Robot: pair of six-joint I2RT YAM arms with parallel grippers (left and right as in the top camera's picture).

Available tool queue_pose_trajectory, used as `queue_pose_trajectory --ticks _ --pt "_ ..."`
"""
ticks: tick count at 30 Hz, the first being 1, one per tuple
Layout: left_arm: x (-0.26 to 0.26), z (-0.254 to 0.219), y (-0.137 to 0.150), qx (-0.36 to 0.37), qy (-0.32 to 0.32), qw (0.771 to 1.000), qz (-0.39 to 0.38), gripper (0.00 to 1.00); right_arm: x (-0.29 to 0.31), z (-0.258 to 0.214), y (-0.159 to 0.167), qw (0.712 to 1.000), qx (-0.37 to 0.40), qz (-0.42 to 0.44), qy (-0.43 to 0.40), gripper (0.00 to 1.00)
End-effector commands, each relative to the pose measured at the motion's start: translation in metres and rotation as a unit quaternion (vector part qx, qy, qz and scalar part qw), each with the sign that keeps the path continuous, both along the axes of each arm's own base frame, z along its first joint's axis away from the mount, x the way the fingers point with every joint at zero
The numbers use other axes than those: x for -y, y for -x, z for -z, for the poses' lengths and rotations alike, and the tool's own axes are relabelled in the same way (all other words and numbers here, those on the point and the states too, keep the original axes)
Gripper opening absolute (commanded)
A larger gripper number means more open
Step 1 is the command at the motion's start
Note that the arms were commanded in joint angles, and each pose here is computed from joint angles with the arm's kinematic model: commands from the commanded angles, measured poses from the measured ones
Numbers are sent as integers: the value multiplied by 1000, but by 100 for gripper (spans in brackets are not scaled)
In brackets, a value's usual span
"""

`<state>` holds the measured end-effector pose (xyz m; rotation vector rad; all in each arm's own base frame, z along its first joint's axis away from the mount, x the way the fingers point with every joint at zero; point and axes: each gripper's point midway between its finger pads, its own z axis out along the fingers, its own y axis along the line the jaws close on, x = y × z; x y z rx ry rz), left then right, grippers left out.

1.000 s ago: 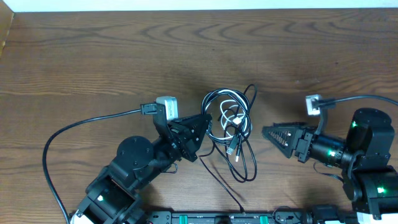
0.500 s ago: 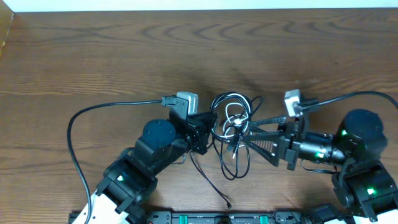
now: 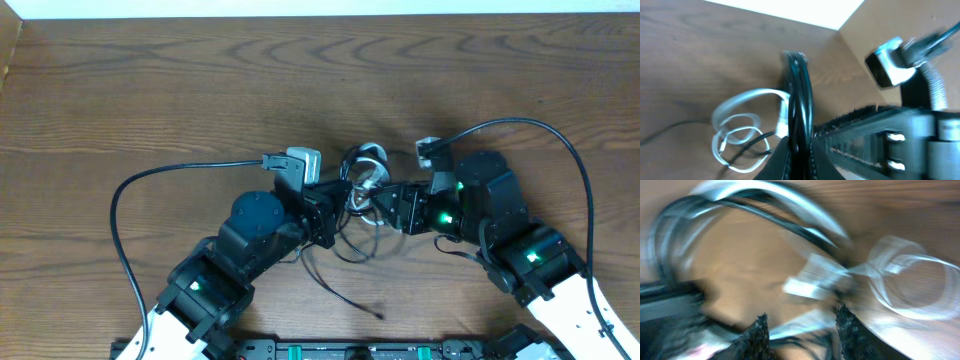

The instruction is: Untangle cables

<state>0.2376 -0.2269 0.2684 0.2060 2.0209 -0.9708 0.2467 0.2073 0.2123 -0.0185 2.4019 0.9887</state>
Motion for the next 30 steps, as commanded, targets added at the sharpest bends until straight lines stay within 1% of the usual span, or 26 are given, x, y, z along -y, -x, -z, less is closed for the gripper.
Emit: queue_pose_trajectory --ticks 1,4,7,10,14,17,21,23,27,30 --pt "-10 -48 8 62 38 997 -5 7 43 12 -28 988 13 140 71 49" --pt "-13 -58 15 74 52 996 3 8 47 13 -32 985 12 159 72 54" --pt "-11 -63 24 78 61 995 23 8 44 12 -33 985 12 156 67 54" --pt "-12 -60 25 74 55 995 24 7 44 11 -32 986 13 155 65 54" --pt "-12 -58 25 83 43 995 27 8 28 4 -24 993 13 107 37 58" --pt "-15 -56 22 84 35 996 16 7 20 -6 -16 997 23 73 19 60" --pt "-15 -55 22 83 33 996 16 7 14 -28 -1 998 54 23 -11 61" --pt "-14 -54 21 82 32 996 16 8 10 -43 10 996 81 -9 -26 63" --pt "-13 -52 19 78 30 996 16 7 11 -57 23 994 98 -25 -44 67" --pt "-12 -54 18 81 33 996 17 7 12 -52 30 995 84 -30 -40 68"
